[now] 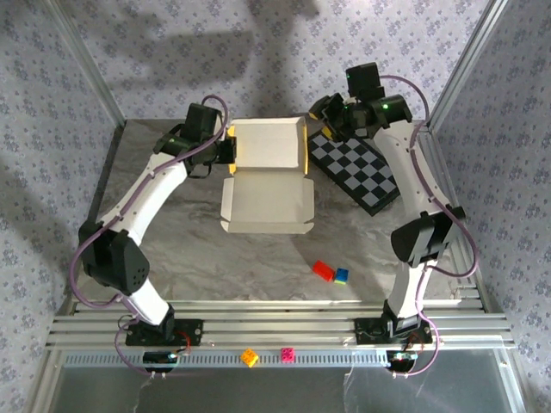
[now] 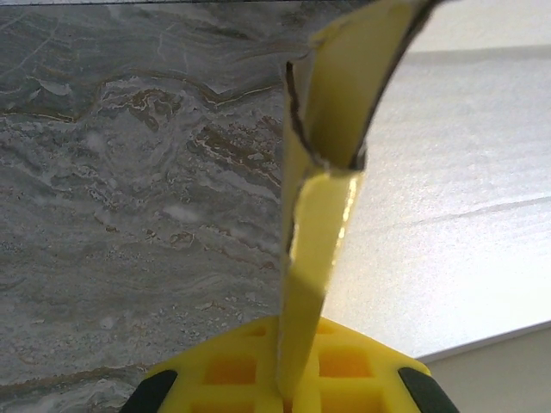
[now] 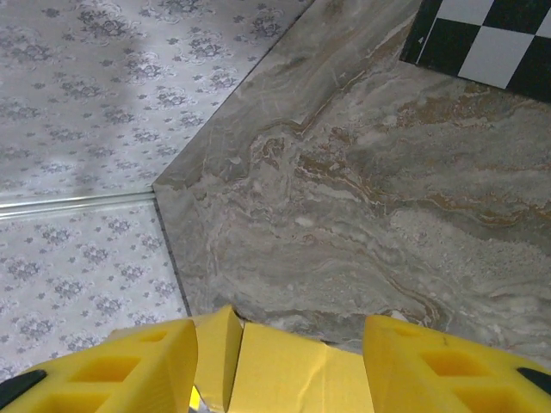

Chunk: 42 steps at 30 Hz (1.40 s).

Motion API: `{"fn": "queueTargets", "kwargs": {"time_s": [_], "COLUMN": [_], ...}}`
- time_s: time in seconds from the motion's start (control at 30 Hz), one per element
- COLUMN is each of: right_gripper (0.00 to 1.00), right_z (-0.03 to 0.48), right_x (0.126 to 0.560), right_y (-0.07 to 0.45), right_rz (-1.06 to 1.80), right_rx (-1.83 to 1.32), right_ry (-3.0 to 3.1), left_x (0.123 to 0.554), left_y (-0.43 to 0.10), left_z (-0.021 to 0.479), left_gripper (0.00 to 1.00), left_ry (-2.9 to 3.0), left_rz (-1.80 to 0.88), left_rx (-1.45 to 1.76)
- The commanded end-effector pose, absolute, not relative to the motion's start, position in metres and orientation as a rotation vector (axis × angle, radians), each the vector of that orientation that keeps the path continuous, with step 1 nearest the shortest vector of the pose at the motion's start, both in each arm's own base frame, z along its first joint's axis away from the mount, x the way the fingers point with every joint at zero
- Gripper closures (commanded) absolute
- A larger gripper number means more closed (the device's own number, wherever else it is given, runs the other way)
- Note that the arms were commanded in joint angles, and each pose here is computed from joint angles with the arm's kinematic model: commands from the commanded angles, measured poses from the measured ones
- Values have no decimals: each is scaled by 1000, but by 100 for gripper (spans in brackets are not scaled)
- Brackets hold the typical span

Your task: Fold the paper box

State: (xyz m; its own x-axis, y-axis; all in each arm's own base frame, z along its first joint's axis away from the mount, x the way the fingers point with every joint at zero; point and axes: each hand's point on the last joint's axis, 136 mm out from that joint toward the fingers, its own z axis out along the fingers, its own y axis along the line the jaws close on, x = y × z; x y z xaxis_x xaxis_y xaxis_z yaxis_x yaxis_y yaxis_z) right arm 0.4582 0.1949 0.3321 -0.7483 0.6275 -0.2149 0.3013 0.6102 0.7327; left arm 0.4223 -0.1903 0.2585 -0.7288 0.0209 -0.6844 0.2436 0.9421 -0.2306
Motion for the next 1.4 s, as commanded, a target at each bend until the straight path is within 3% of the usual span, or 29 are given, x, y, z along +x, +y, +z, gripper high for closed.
{"fn": "queueTargets", "kwargs": {"time_s": [0.0, 0.1, 0.2, 0.43, 0.63, 0.9, 1.37], "right_gripper": [46, 46, 55, 57, 74, 83, 88], "right_z": [351, 344, 338, 339, 320, 318, 292], "right_x": [461, 465, 469, 470, 459, 448, 437], "right_y": [196, 196, 206, 222, 223, 224, 233], "right_rz": [987, 906, 902, 870, 747, 589, 539], "right_rx": [752, 685, 597, 448, 377, 254, 178], "right_ry": [2339, 2374, 2394, 2400, 2480, 2452, 2423], "left_x": [420, 420, 421, 422, 423, 424, 416], "left_y": [-190, -191, -190, -190, -190, -195, -193], "left_z": [283, 285, 283, 281, 279, 276, 254], "left_gripper": [100, 100, 100, 100, 100, 100, 100], "left_ry": [2285, 2278, 2278, 2280, 2287, 2310, 2330], "left_rz": [-393, -381, -373, -364, -362, -444, -448], "left_rx": [202, 212, 212, 215, 199, 144, 122]}}
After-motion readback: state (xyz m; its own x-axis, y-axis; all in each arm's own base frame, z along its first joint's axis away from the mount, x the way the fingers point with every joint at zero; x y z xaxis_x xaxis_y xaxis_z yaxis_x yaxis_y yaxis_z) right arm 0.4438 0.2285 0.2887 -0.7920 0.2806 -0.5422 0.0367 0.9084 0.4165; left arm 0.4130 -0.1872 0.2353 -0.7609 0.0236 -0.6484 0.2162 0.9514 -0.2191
